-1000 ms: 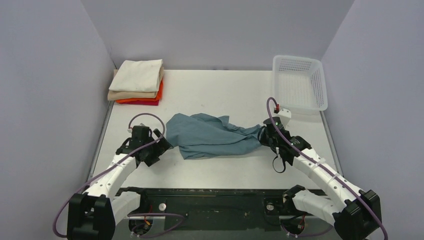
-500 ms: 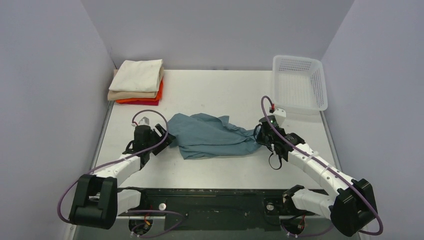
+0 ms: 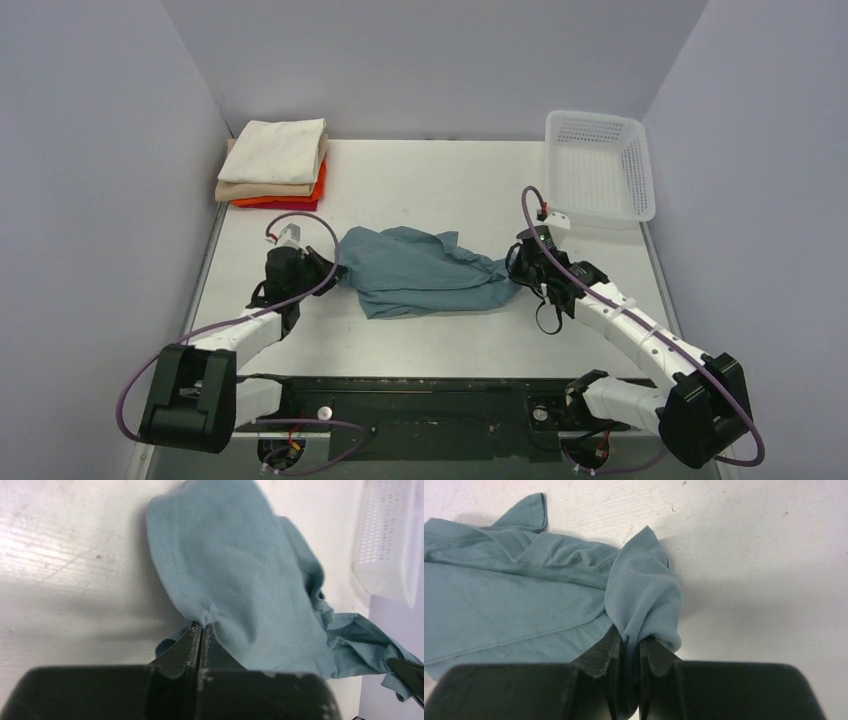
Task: Fold and stack the t-shirts
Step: Flatten out the tshirt
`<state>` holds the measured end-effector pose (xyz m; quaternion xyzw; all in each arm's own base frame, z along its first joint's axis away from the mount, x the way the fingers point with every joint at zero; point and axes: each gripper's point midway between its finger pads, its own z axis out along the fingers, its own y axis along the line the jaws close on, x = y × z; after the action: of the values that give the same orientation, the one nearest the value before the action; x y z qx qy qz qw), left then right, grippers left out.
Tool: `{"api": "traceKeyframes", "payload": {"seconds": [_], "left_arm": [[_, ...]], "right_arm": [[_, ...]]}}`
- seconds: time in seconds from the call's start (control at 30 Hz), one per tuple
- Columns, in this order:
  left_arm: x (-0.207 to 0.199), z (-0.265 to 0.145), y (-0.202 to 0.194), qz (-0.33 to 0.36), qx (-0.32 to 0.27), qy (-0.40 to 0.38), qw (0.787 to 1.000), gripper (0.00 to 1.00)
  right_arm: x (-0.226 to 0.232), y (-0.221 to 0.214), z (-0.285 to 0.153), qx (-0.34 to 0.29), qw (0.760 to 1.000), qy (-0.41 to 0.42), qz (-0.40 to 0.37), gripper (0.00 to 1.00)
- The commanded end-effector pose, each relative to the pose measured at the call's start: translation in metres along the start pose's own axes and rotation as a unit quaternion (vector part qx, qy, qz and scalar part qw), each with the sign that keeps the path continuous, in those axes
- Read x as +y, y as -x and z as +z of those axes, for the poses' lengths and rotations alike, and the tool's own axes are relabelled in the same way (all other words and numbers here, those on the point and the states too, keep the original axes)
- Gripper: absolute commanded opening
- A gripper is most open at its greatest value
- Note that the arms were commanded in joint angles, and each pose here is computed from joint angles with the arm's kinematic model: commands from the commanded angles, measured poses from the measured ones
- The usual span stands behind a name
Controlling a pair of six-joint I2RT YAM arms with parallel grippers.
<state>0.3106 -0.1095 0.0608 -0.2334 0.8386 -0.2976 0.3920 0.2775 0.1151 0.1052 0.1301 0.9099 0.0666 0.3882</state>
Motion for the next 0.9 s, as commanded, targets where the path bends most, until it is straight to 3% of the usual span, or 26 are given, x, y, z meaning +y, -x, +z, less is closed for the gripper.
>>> {"api": "traceKeyframes", "payload": {"seconds": [0.0,0.1,0.23,0.43,0.67,0.77,0.87], "left_arm": [[-0.049,-0.025,0.040,0.033,-0.072,-0.075,0.994,0.00],[-0.062,-0.047,0.055,0.038,-0.102,-0.080,0.991,0.00],[-0.110,-0.093,0.085,0.048,-0.154,-0.134,0.978,0.00],[-0.199,-0.167,0.144,0.078,-0.233,-0.217,0.945,0.00],[-0.282,-0.295,0.221,0.114,-0.360,-0.251,0.891,0.00],[-0.308,-0.337,0.235,0.123,-0.383,-0.273,0.874,0.00],[-0.342,-0.392,0.240,0.141,-0.402,-0.327,0.844,0.00]], "right_arm": [[0.011,0.030,-0.015,-0.036,0.999,0.014,0.009,0.00],[0.017,0.046,-0.027,-0.054,0.998,0.030,0.006,0.00],[0.031,0.078,-0.056,-0.091,0.994,0.064,0.000,0.00],[0.059,0.155,-0.141,-0.189,0.971,0.145,0.016,0.00],[0.089,0.233,-0.291,-0.284,0.913,0.292,0.028,0.00],[0.102,0.244,-0.344,-0.294,0.885,0.361,0.020,0.00],[0.108,0.258,-0.409,-0.319,0.844,0.430,0.022,0.00]]}}
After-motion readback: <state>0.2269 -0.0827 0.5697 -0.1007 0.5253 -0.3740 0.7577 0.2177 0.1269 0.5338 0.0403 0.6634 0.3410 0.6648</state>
